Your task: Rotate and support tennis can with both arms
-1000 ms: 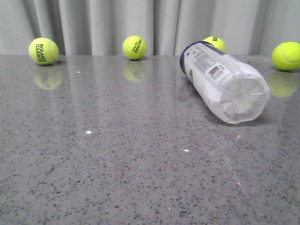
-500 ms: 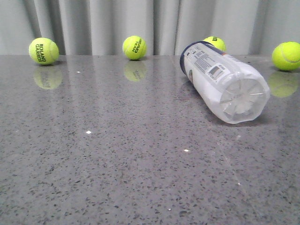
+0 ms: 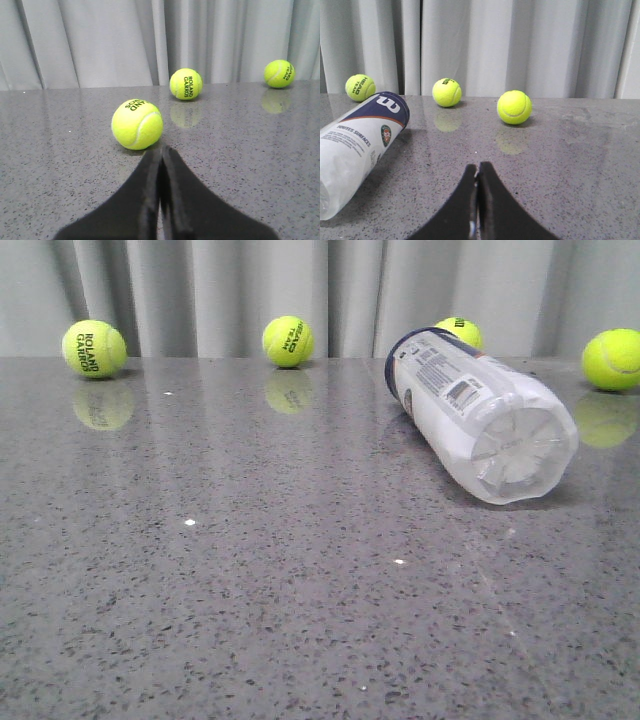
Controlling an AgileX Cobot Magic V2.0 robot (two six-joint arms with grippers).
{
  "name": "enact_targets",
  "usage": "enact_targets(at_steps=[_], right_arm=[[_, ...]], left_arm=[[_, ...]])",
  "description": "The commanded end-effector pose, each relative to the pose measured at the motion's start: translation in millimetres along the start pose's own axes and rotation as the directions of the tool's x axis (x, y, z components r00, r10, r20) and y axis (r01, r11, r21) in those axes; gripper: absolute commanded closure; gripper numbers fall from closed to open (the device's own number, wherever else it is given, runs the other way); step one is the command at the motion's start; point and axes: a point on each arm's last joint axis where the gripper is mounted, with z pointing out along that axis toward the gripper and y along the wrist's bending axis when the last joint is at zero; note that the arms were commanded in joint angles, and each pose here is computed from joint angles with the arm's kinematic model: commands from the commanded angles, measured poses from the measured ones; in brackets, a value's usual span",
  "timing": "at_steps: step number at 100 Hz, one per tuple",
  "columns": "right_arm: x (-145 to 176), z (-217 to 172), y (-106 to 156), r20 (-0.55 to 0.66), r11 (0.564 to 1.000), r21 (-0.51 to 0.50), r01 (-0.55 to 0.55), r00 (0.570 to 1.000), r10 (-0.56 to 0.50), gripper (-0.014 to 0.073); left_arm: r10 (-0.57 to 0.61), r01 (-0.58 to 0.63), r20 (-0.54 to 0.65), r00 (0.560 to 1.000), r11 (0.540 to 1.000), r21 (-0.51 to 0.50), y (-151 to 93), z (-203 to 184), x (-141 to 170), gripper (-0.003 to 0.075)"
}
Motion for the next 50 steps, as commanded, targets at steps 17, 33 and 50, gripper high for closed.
enact_targets(at_steps=[17, 33, 50], right_arm=[[-54.7, -4.5, 4.7, -0.037, 1.0, 0.008, 0.008, 0.999, -0.008, 0.0662], [-84.4, 3.4, 7.3, -0.161, 1.0, 0.019, 0.009, 0.987, -0.006, 0.0662], [-111.7, 20.7, 9.6, -0.29, 0.999, 0.031, 0.012, 0.957, -0.003, 0.0662]], left_arm=[[-0.007, 0.007, 0.064, 0.998, 1.0, -0.006, 0.2, -1.1, 6.4, 0.074], [-0.007, 0.007, 0.064, 0.998, 1.0, -0.006, 0.2, -1.1, 6.4, 0.074], [-0.007, 0.007, 0.064, 0.998, 1.0, -0.006, 0.2, -1.1, 6.4, 0.074]])
